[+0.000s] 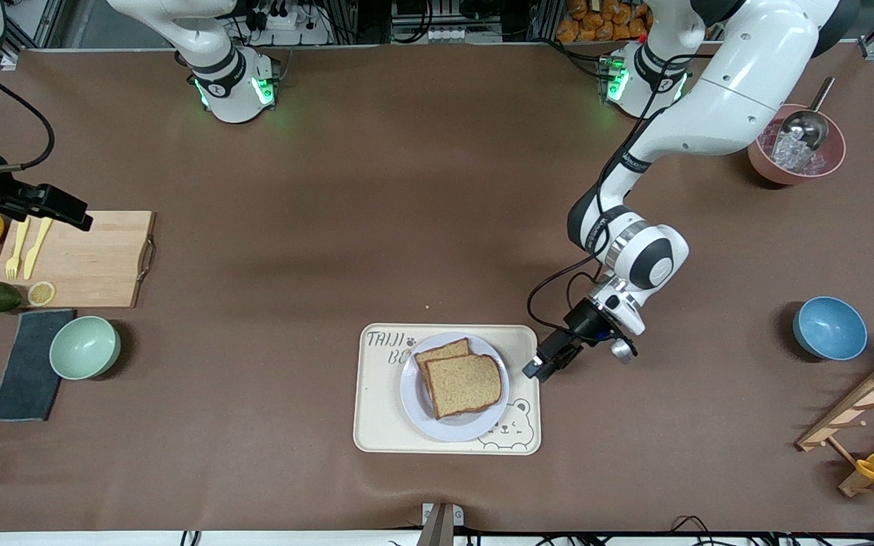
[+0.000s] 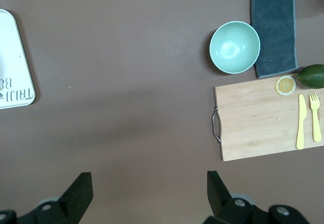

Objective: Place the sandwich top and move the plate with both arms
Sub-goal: 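Open the left gripper and lift it away from the plate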

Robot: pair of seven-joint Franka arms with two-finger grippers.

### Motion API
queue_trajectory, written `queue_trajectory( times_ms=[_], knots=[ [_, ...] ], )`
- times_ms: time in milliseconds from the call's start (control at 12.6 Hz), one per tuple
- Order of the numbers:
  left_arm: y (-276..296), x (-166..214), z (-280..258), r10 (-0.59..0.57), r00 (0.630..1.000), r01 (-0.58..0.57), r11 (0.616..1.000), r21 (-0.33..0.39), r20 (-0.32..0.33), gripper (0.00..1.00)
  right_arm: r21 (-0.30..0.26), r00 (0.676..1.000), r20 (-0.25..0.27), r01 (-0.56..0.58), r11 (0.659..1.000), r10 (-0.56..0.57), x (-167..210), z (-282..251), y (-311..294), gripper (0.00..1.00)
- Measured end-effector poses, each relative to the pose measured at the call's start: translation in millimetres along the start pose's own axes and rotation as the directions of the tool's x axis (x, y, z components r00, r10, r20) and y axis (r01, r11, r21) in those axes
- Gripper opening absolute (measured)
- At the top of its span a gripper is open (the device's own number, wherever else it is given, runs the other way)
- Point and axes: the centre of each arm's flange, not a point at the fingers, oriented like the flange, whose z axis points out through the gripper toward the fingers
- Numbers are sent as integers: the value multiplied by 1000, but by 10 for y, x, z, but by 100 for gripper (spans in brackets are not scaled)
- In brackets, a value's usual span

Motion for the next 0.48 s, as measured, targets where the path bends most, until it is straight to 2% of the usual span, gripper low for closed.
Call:
queue_trajectory(
  times_ms=[239, 478],
  knots=[
    [166, 192, -270, 37, 997, -26, 984, 176, -63, 100, -1, 1000, 4, 0, 1000, 0, 0, 17, 0, 100],
    [331, 309, -566, 92, 990, -53, 942, 330, -103, 100, -1, 1000, 7, 0, 1000, 0, 0, 29, 1, 100]
  ],
)
